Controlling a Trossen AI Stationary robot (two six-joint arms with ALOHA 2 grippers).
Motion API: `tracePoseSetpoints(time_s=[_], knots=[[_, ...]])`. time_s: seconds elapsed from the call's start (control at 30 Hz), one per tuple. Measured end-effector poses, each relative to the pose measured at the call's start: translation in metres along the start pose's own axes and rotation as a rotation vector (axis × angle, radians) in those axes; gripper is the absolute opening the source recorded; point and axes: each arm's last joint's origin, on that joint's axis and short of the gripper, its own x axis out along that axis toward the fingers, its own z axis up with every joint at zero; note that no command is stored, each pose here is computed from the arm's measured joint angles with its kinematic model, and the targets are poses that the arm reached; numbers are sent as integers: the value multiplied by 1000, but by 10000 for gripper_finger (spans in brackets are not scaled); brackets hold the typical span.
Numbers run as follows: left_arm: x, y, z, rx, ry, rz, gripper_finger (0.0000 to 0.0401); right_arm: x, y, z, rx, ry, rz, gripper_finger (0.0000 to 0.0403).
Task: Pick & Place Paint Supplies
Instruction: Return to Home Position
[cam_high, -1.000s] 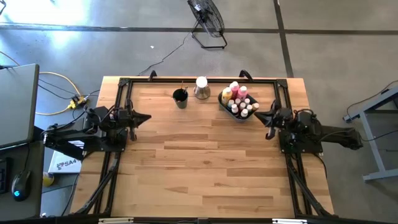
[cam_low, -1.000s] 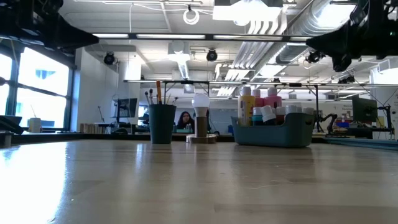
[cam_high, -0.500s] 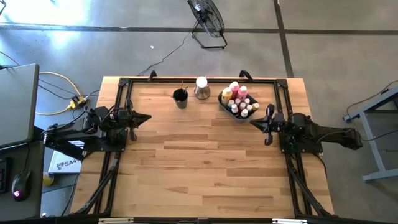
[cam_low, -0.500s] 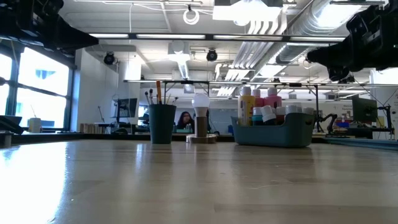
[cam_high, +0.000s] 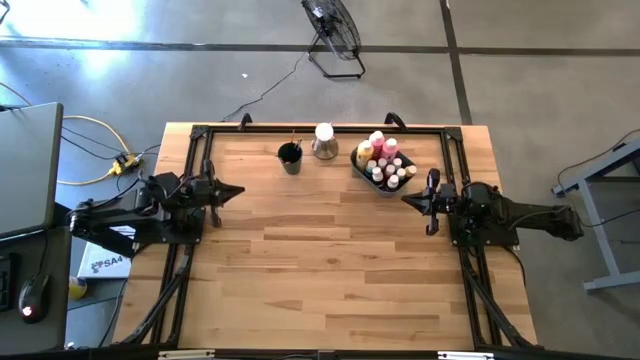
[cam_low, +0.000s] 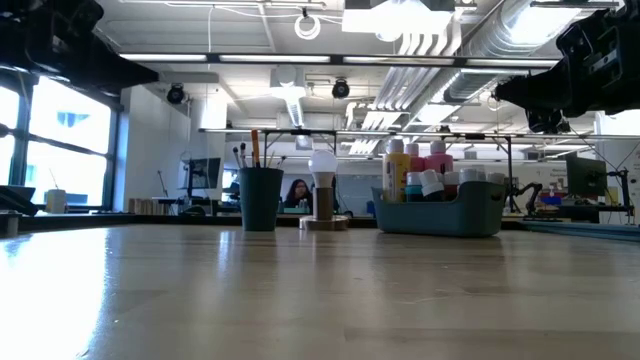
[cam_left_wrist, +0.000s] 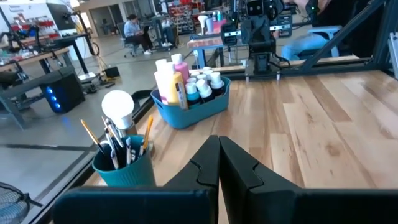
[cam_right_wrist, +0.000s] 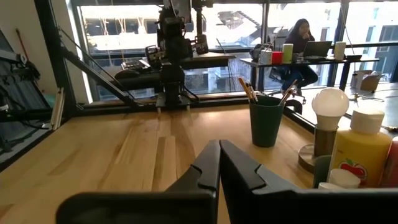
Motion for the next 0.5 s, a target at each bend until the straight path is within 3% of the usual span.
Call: tracePoseSetpoints(time_s=[0.5], knots=[[18,-10,-37,29,-1,-58,0,0,0,0,0,-5,-3,3]])
